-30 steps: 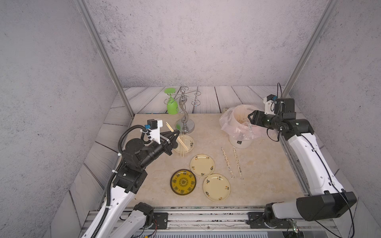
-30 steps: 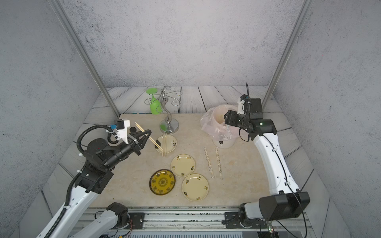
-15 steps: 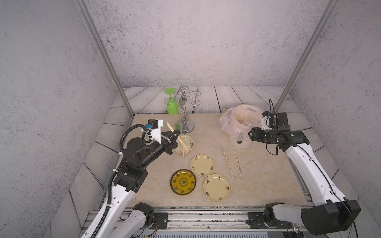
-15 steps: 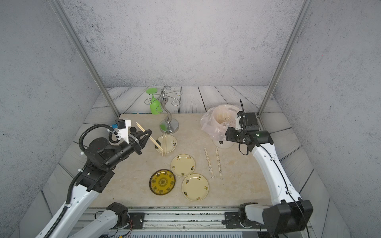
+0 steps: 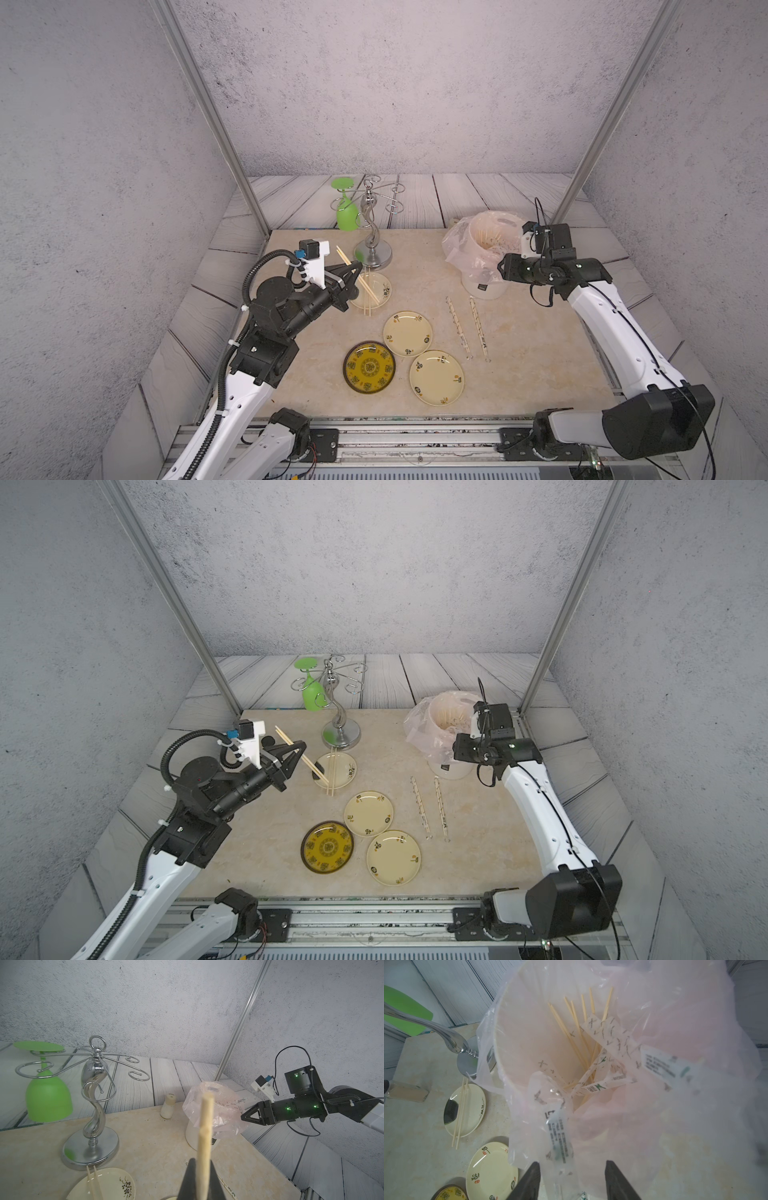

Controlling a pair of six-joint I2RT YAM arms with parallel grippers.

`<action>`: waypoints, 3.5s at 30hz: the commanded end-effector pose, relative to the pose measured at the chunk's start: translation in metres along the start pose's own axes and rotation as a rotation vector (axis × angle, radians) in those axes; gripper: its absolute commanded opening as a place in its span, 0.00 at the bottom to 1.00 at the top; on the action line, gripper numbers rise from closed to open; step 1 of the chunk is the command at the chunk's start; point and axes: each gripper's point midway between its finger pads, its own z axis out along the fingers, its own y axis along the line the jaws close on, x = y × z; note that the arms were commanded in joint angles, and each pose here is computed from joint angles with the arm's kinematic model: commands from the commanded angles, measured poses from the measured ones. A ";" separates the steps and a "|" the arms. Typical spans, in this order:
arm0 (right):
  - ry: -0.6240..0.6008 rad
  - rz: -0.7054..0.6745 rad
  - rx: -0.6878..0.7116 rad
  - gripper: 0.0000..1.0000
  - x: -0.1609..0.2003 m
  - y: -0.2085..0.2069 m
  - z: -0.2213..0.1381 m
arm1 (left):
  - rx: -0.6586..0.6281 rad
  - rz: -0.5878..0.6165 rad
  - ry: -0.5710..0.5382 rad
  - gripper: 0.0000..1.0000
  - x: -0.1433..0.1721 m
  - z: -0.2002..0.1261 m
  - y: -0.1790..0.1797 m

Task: Remove the packaging of disposable chopsticks
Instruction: Place the packet bag in the trash bin, then place the disposable chopsticks on the plate.

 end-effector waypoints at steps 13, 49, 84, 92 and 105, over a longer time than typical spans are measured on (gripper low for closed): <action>-0.073 -0.042 0.045 0.18 -0.033 0.002 -0.009 | 0.006 0.039 -0.039 0.00 -0.015 -0.005 -0.005; -0.098 -0.117 0.211 0.95 -0.114 -0.009 0.019 | 0.005 0.032 -0.015 0.00 -0.011 0.000 -0.002; -0.146 -0.713 -1.212 0.50 0.100 0.316 -0.139 | 0.590 -0.068 0.129 0.00 0.005 0.006 -0.087; -0.116 -0.708 -1.233 0.35 0.105 0.326 -0.135 | 0.625 -0.057 0.142 0.00 0.007 0.002 -0.095; -0.077 -0.655 -1.274 0.08 0.109 0.332 -0.132 | 0.633 -0.043 0.140 0.00 0.007 -0.001 -0.099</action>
